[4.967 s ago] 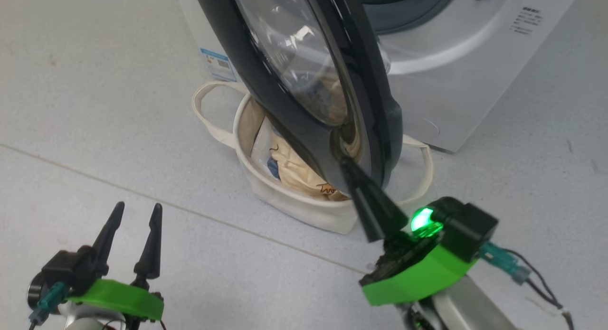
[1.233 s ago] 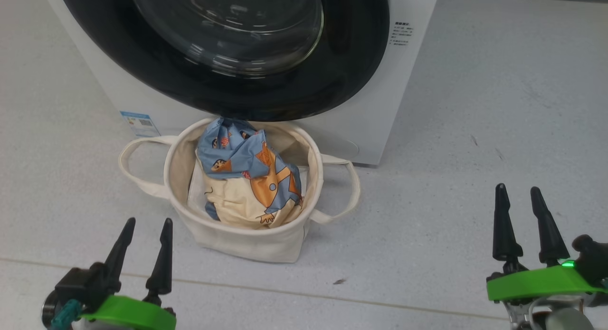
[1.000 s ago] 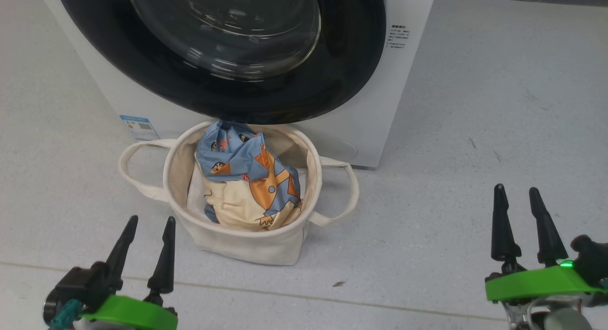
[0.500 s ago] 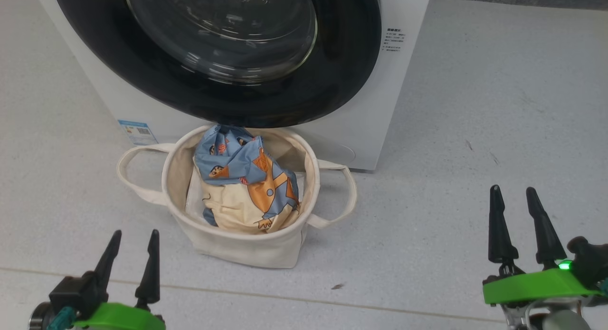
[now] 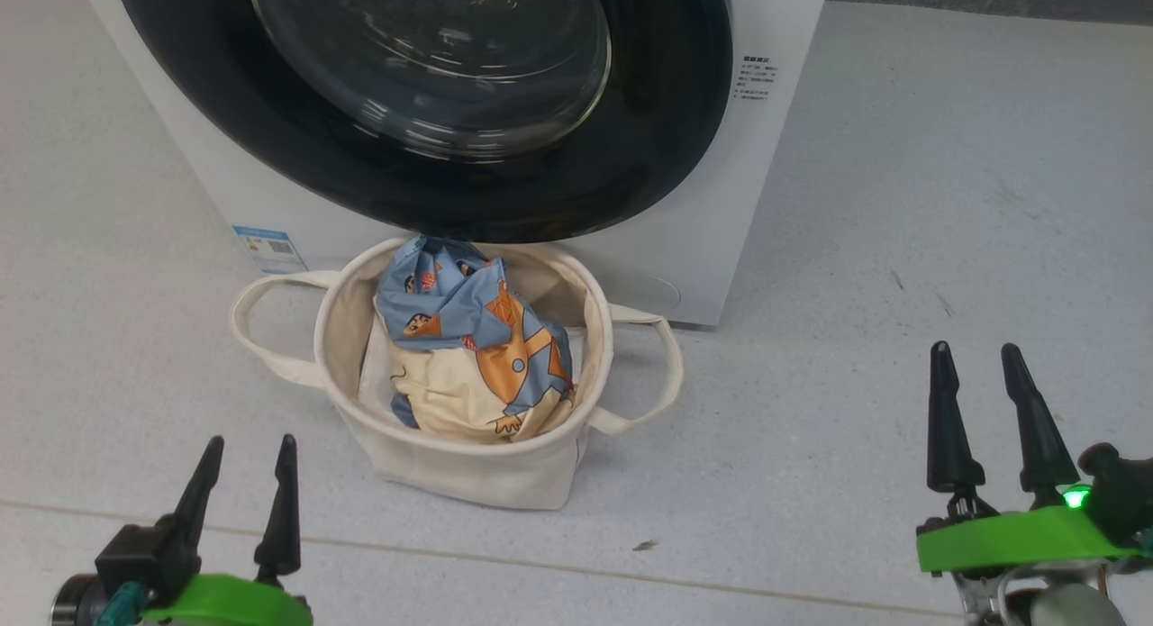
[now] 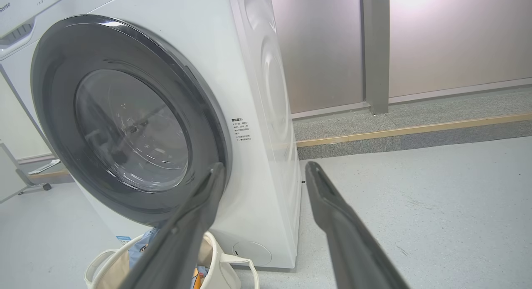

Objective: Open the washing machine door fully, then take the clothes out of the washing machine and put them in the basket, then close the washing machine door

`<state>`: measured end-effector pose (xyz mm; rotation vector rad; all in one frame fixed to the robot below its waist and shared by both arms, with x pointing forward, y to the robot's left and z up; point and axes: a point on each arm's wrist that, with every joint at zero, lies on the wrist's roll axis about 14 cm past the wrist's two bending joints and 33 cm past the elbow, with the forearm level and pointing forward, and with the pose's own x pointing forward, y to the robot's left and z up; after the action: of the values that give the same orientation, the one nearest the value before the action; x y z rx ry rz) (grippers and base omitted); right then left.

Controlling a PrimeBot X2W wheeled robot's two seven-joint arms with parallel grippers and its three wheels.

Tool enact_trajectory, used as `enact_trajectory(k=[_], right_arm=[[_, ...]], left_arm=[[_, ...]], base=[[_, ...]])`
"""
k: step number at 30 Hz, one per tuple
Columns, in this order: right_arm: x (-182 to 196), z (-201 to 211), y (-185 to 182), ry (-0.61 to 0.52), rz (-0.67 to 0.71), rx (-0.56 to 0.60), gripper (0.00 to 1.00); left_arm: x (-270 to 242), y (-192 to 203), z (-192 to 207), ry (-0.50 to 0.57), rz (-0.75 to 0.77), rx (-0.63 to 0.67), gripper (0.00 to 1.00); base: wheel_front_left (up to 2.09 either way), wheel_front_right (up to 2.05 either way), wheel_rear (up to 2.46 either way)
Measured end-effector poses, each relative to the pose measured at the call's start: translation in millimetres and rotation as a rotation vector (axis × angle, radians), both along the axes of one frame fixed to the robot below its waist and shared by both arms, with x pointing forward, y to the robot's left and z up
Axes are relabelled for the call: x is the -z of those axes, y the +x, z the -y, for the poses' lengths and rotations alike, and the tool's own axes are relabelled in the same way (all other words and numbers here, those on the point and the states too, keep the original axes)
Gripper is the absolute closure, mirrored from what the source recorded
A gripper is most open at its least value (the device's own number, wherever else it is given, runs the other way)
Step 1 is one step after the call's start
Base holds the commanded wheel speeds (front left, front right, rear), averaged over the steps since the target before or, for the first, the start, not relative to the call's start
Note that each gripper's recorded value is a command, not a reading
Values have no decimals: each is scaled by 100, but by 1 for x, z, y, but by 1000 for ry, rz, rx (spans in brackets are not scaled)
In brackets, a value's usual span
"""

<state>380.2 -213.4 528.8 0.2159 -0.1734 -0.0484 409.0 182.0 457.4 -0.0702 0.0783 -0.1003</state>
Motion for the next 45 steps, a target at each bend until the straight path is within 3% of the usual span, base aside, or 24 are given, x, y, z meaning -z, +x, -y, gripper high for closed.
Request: enact_trajectory(k=[45], right_arm=[[-8, -4, -3, -15, 21, -12, 0]], left_arm=[[-4, -4, 6, -11, 9, -1, 0]], base=[[0, 0, 0]])
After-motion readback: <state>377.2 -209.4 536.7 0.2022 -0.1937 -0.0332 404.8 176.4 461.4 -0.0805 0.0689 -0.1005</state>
